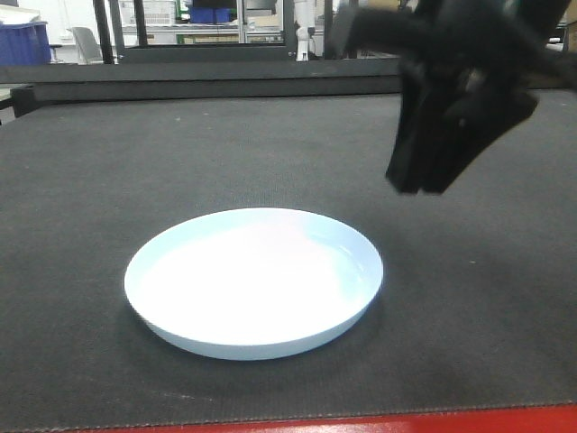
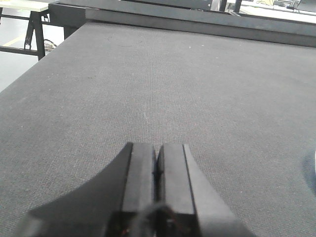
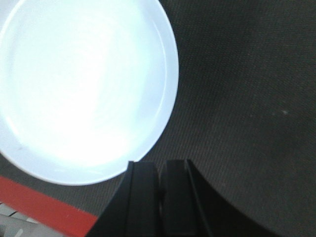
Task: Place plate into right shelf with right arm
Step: 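Lower the right gripper over the white plate's rim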
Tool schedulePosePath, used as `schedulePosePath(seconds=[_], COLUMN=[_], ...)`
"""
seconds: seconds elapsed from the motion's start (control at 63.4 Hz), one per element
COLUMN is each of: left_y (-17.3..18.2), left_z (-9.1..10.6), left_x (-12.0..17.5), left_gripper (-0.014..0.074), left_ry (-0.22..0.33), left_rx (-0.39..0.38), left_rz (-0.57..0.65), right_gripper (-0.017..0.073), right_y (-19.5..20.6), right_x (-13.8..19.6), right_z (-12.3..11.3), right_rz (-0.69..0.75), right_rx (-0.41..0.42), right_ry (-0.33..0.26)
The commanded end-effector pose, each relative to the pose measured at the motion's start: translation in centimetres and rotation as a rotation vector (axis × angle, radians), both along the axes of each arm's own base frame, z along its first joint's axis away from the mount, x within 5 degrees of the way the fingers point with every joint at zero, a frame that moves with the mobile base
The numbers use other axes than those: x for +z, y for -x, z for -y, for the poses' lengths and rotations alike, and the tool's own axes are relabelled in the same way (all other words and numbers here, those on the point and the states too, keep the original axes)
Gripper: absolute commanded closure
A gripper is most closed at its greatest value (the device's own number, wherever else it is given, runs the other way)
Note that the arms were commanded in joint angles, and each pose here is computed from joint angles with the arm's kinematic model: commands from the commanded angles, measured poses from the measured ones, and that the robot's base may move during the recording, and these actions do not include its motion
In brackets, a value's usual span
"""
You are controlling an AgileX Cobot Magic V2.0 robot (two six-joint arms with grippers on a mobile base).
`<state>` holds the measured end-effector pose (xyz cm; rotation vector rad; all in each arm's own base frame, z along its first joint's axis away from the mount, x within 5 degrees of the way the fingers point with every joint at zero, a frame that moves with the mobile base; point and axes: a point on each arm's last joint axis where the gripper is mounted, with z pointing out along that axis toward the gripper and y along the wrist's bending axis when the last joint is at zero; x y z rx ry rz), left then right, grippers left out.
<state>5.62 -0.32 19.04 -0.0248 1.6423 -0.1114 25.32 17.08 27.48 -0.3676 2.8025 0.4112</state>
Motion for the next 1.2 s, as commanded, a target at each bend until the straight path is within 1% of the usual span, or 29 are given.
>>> schedulePosePath(seconds=[0.0,0.016,0.063,0.079,0.095,0.158,0.253,0.521,0.963,1.01,1.089,1.184], left_y=[0.0,0.0,0.0,0.0,0.0,0.0,0.0,0.0,0.0,0.0,0.0,0.0], left_z=[0.0,0.0,0.0,0.0,0.0,0.0,0.0,0.0,0.0,0.0,0.0,0.0], left_x=[0.5,0.5,0.5,0.5,0.5,0.5,0.5,0.5,0.5,0.5,0.5,0.5], left_gripper=[0.0640,0.0640,0.0640,0.0640,0.0640,0.0640,0.0640,0.0640,0.0640,0.0640,0.0640,0.0640], left_ry=[0.011,0.011,0.011,0.011,0.011,0.011,0.011,0.011,0.011,0.011,0.011,0.011], left_rx=[-0.002,-0.002,-0.002,-0.002,-0.002,-0.002,-0.002,-0.002,-0.002,-0.002,-0.002,-0.002], left_rz=[0.083,0.083,0.083,0.083,0.083,0.083,0.083,0.083,0.083,0.083,0.083,0.083], right_gripper=[0.0193,0.0130,0.0002,-0.0058,-0.0092,-0.0071,-0.0073,-0.0073,-0.0067,-0.0051,0.0006,0.0120], right_y=[-0.9,-1.1,-1.5,-1.6,-1.7,-2.0,-2.2,-2.9,-3.2,-3.2,-3.2,-3.1], right_x=[1.1,1.0,0.7,0.5,0.4,0.0,-0.7,-2.9,-4.1,-4.3,-4.5,-4.7], right_z=[-0.6,-0.7,-0.9,-1.0,-1.1,-1.5,-1.9,-2.5,-2.7,-2.7,-2.7,-2.7], right_rz=[0.091,0.099,0.111,0.110,0.110,0.099,0.064,-0.004,-0.038,-0.045,-0.059,-0.072], right_rx=[-0.013,-0.015,-0.021,-0.024,-0.027,-0.041,-0.059,-0.068,-0.068,-0.068,-0.066,-0.064], right_ry=[-0.053,-0.057,-0.065,-0.070,-0.074,-0.098,-0.123,-0.100,-0.078,-0.074,-0.066,-0.059])
